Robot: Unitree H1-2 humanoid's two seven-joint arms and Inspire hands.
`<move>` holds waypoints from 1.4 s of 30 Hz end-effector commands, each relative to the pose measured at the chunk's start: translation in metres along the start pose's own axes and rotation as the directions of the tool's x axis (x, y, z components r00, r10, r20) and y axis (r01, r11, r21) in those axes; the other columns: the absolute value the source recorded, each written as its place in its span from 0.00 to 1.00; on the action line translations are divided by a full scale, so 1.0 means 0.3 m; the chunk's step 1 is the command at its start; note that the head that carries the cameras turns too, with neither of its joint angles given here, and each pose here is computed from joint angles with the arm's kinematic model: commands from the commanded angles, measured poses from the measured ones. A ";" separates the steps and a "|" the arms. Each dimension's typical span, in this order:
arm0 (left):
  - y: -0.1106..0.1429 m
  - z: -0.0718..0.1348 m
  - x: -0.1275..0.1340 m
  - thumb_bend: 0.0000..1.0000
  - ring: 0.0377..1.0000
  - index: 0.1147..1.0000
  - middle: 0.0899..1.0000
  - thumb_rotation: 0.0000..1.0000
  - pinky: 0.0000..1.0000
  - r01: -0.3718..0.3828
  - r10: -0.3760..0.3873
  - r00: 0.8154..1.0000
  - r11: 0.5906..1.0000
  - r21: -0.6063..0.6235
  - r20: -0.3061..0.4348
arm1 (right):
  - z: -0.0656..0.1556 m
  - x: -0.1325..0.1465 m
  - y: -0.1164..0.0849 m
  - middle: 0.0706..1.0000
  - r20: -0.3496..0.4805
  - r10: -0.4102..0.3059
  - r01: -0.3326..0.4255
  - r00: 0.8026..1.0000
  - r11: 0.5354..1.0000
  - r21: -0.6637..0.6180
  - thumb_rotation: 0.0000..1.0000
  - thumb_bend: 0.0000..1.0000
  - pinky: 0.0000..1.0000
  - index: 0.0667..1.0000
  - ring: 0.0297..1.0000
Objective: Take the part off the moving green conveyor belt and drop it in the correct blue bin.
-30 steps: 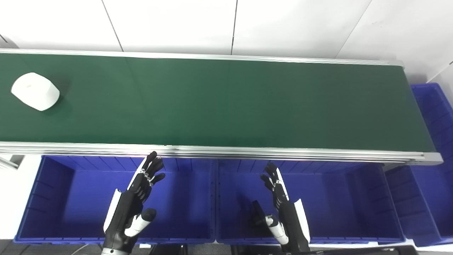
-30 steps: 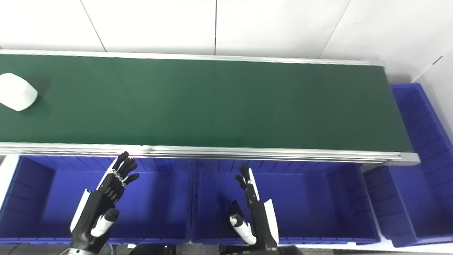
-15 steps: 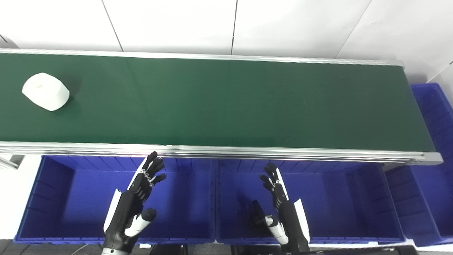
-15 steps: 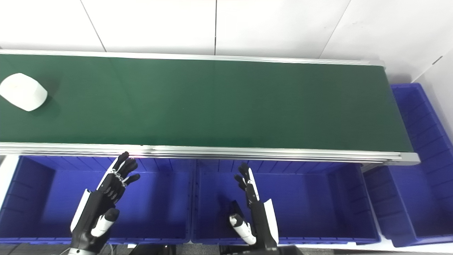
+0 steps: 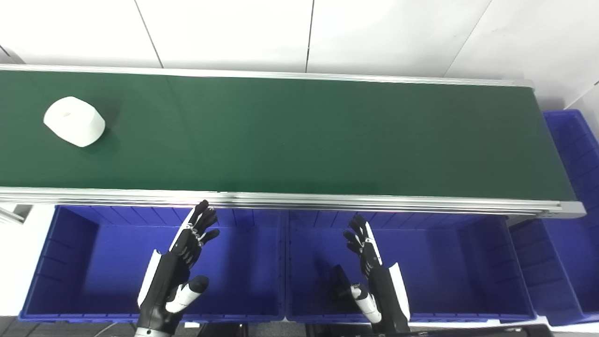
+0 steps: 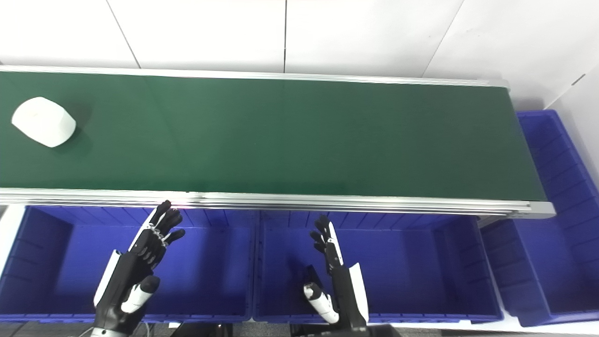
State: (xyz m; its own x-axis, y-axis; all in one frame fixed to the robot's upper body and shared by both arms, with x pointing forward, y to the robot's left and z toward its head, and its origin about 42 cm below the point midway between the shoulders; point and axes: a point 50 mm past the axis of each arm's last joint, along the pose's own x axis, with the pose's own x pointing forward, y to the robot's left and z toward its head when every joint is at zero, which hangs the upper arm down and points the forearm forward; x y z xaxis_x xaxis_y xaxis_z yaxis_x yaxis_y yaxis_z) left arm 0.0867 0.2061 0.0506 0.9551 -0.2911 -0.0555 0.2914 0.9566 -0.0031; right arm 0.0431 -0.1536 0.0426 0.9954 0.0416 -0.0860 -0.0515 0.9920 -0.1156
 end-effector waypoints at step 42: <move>0.171 0.544 0.303 1.00 0.81 0.79 0.86 0.48 0.65 -0.021 -0.222 0.798 0.919 0.394 0.561 | -0.033 0.060 -0.076 1.00 0.027 0.028 -0.030 0.999 0.997 0.074 0.97 0.96 1.00 1.00 1.00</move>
State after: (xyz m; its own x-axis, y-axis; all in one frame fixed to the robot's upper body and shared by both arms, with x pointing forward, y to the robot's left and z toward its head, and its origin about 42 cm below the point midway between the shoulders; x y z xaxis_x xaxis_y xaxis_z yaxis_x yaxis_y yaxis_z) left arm 0.1951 0.2223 0.1998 0.7410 -0.4358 0.5109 0.2802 0.8921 0.3545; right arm 0.0627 -0.1788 0.0255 0.9896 0.0728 -0.1238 -0.0812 0.9946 -0.0648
